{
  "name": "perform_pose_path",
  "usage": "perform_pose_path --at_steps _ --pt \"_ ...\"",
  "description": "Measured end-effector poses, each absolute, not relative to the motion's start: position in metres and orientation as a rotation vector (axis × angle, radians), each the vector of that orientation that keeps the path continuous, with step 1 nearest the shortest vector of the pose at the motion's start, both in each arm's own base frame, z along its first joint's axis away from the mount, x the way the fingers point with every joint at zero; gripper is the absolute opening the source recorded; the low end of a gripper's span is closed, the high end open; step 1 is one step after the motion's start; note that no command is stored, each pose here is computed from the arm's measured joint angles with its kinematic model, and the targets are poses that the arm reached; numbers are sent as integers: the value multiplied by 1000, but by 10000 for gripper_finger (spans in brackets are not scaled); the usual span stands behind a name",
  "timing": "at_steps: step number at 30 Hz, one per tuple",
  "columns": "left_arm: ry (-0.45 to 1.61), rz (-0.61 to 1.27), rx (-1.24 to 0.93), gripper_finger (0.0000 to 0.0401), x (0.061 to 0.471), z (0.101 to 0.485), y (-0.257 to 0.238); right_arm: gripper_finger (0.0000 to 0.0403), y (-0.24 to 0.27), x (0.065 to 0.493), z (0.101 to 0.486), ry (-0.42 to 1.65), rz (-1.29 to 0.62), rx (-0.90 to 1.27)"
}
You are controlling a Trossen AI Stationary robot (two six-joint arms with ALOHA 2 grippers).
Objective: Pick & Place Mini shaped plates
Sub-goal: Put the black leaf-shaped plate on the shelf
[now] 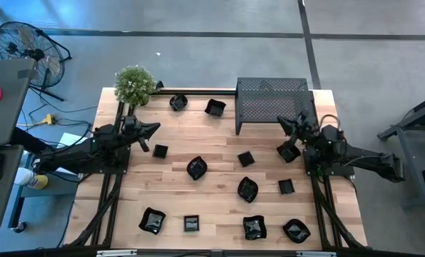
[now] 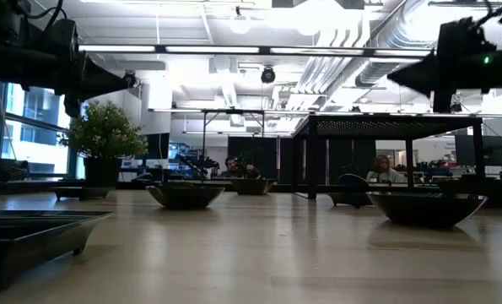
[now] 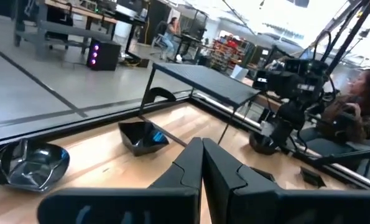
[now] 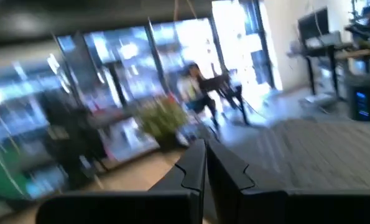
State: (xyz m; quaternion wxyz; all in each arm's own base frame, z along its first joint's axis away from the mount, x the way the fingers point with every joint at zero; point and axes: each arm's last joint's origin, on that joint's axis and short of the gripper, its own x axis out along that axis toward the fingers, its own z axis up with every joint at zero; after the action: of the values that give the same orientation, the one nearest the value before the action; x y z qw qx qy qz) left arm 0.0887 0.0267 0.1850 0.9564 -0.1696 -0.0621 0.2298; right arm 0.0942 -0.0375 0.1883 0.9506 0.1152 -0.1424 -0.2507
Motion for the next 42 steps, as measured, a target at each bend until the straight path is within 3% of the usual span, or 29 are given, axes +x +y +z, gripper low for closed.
perform_pose_path --at_steps 7,13,19,25,32,36,42 --pt "-121 392 -481 1 90 183 25 2 -30 89 246 -354 -394 233" --pt "-141 380 -521 1 90 184 25 1 -26 100 305 0 -383 289" --pt "-134 385 -492 1 90 184 25 1 -16 135 321 360 -248 424" --pt "-133 386 -491 1 90 184 25 2 8 161 300 584 -138 584" --pt "-119 398 -472 1 90 183 25 9 44 175 232 771 -135 824" --pt "-104 404 -472 1 90 181 25 42 61 180 198 817 -128 944" --pt "-110 422 -471 1 89 182 25 108 72 186 166 932 -189 927"
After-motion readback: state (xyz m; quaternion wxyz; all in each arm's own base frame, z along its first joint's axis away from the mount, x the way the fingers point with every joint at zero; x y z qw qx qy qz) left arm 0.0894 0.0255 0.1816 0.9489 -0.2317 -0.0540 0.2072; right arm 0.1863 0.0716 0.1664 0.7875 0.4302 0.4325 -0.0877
